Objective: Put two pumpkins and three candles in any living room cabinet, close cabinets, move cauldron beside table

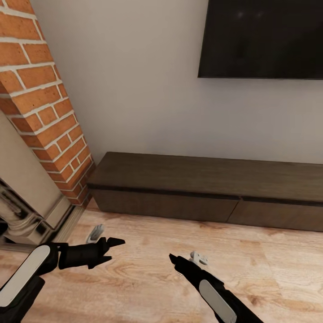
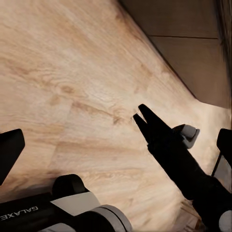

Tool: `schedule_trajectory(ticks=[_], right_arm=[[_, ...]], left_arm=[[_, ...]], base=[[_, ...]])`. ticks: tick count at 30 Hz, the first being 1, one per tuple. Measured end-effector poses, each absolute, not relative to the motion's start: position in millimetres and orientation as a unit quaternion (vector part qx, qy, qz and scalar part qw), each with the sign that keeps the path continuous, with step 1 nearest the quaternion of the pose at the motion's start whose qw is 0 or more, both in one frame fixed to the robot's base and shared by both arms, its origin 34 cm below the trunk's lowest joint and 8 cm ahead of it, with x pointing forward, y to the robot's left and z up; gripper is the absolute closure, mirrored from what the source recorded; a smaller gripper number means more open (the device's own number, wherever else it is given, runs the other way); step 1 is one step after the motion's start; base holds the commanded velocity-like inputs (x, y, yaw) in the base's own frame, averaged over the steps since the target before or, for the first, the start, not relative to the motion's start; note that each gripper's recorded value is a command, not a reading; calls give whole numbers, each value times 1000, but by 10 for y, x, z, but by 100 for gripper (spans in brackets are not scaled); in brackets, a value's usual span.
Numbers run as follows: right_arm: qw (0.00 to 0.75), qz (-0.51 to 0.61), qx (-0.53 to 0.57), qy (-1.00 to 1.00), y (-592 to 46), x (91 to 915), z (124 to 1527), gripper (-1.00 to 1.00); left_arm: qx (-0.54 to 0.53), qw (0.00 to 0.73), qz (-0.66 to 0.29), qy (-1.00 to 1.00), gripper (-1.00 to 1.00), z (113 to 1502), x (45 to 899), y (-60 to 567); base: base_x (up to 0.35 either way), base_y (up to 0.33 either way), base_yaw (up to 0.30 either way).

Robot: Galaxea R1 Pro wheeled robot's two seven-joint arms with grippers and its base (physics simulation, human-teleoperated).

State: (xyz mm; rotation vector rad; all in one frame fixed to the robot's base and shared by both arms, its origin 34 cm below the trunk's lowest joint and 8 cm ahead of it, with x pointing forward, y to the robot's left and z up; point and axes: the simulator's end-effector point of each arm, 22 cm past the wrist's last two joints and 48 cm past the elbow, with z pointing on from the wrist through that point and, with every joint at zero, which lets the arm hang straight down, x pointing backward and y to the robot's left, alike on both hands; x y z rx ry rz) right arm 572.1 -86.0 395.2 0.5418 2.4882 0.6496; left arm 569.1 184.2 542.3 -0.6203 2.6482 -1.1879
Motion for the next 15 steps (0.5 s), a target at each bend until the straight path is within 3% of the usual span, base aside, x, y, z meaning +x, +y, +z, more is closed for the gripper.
schedule_trajectory(ticks=[8, 15], right_arm=[[317, 242, 326, 857, -1786, 6369, 4180, -100], [354, 315, 335, 815, -1897, 6590, 4350, -100]], left_arm=[[-215, 79, -420, 878, -100, 5393, 5654, 1820], [-222, 70, -446, 864, -100, 5336, 5619, 1740]], base=[[0, 0, 0], [0, 0, 0]])
